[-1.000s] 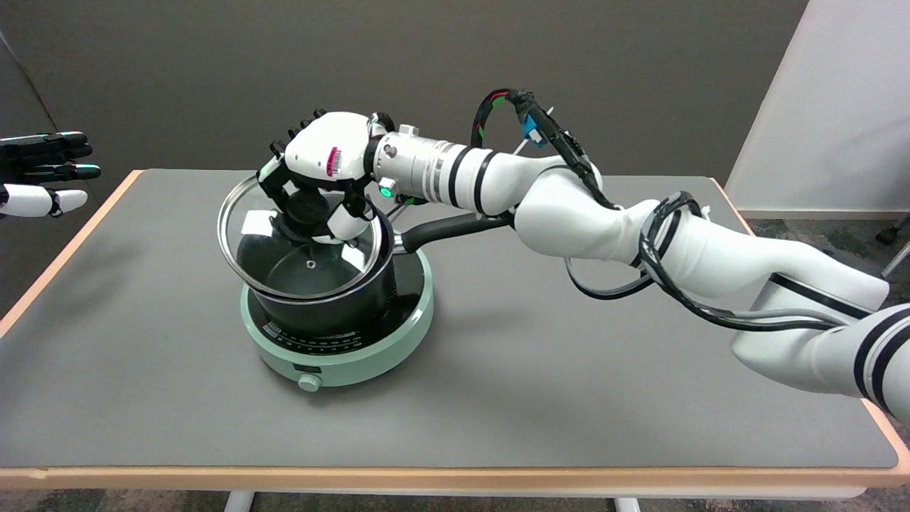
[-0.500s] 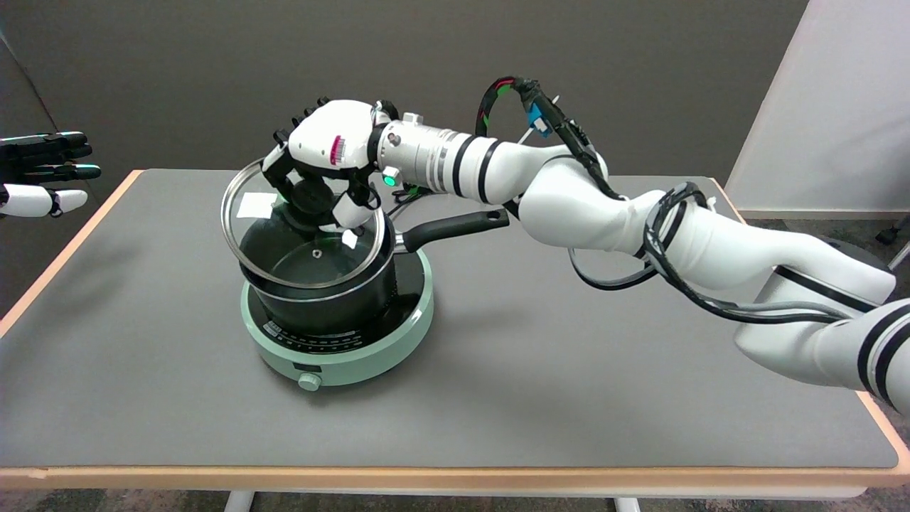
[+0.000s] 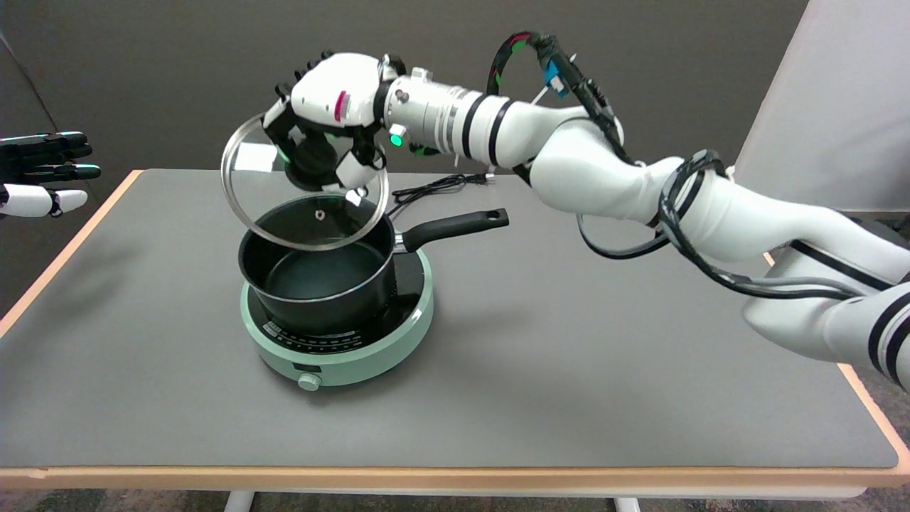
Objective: Pick up the pot lid.
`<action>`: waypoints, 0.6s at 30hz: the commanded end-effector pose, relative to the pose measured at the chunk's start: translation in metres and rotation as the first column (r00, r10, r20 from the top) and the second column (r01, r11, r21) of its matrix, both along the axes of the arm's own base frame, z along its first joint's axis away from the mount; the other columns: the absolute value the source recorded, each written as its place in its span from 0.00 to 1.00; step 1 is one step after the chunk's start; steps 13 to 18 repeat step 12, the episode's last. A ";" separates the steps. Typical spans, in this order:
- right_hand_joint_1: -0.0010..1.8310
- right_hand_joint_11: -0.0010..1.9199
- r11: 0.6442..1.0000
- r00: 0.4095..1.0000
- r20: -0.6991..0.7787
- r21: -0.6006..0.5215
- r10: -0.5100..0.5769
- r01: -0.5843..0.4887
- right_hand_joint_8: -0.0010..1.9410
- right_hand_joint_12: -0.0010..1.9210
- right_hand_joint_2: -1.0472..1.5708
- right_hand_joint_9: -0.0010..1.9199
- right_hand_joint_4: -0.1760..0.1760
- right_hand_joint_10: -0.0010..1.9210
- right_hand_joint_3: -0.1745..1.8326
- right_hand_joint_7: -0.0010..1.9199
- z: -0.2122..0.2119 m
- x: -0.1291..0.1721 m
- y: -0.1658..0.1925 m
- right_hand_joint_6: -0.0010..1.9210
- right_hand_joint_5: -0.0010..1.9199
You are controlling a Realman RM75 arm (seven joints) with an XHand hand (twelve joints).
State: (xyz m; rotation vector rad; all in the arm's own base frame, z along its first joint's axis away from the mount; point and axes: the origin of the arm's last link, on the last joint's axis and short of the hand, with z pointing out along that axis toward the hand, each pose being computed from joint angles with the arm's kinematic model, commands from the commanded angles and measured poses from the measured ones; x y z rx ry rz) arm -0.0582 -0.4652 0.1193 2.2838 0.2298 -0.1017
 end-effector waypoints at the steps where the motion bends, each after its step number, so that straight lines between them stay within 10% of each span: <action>1: 0.74 0.36 0.991 0.993 -0.009 -0.054 0.120 -0.121 0.67 0.74 0.73 0.44 1.00 0.80 0.38 0.47 0.027 0.059 -0.010 0.64 0.37; 18: 0.75 0.36 0.921 0.976 -0.032 -0.324 0.216 -0.215 0.66 0.73 0.69 0.44 1.00 0.81 0.47 0.50 0.127 0.084 -0.037 0.67 0.36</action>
